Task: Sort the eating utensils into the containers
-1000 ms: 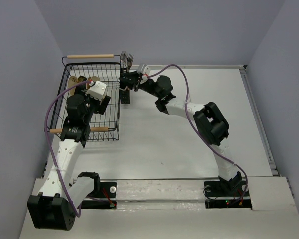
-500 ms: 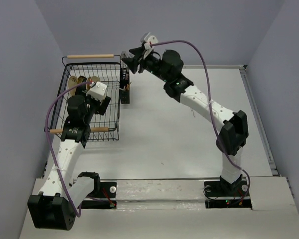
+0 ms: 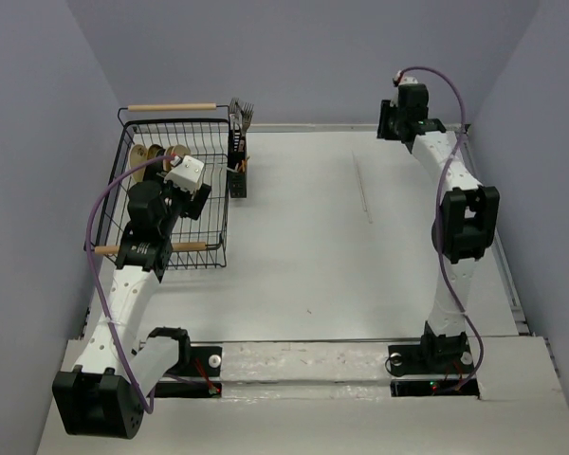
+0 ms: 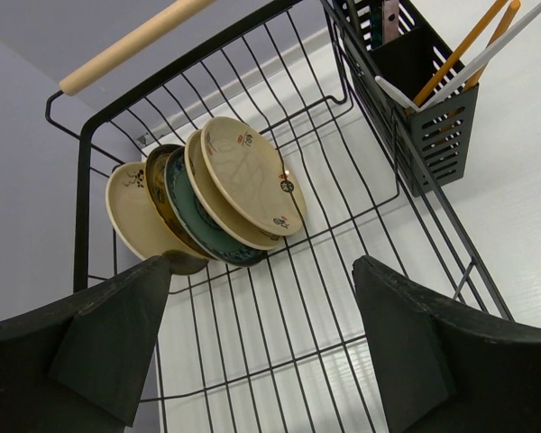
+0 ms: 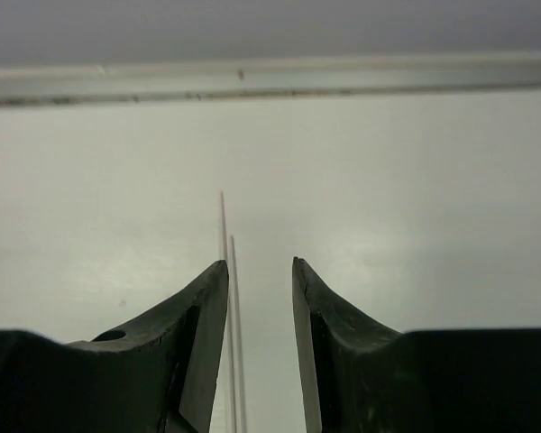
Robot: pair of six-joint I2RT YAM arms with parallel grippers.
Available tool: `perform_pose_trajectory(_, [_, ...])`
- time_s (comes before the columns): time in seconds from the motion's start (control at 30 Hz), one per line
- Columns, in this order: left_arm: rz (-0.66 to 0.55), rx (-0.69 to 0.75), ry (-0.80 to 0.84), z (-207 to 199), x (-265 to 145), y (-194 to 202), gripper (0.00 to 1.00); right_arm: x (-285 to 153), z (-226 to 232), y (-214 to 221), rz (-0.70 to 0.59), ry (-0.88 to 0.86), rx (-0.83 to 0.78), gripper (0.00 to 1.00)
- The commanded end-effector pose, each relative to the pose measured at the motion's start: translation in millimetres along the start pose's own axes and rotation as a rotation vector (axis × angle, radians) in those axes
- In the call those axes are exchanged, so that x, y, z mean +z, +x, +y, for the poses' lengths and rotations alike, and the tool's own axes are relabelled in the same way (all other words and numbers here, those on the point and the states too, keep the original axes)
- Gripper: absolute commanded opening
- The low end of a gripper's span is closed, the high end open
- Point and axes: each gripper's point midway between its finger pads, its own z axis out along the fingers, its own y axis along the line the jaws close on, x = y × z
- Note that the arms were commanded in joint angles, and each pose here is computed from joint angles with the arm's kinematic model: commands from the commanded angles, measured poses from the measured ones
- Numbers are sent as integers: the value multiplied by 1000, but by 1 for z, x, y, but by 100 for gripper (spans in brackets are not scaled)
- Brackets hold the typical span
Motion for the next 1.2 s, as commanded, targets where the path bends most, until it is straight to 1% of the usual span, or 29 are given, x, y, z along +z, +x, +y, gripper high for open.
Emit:
perform_pose_trajectory(0.0, [-49, 10, -16, 5, -3, -11, 96, 7, 13, 69, 235, 32, -66, 40])
perform_pose_trajectory(0.07, [-50, 11, -17, 6, -3, -11, 96, 14, 11, 89, 289, 34, -83, 40])
perform_pose_trajectory(0.13, [-49, 11, -18, 6, -3, -11, 96, 18, 10, 101, 326, 10, -81, 38])
perform_pose_trajectory(0.17, [-49, 10, -19, 6, -3, -11, 96, 21, 11, 114, 365, -6, -88, 36])
perform_pose_trajectory(0.23, [-50, 9, -20, 6, -3, -11, 96, 24, 15, 134, 420, -43, -87, 36])
perform_pose_trajectory(0.3, [-48, 9, -17, 5, -3, -10, 96, 25, 19, 145, 449, -70, -84, 35])
perform_pose_trajectory(0.43, [-50, 9, -20, 6, -3, -11, 96, 27, 9, 169, 503, -30, -95, 33])
perform_pose_trajectory(0.53, [-52, 9, -19, 6, -3, -11, 96, 29, 11, 180, 528, -48, -94, 33])
perform_pose_trajectory(0.67, [-49, 11, -18, 5, -3, -9, 96, 30, 12, 192, 552, -57, -84, 28])
perform_pose_trajectory(1.0, [-51, 15, -22, 5, -3, -7, 96, 39, 16, 218, 609, -90, -67, 26])
perform_pose_trajectory(1.17, [-49, 17, -22, 4, -2, -6, 96, 40, 9, 226, 625, -60, -80, 26])
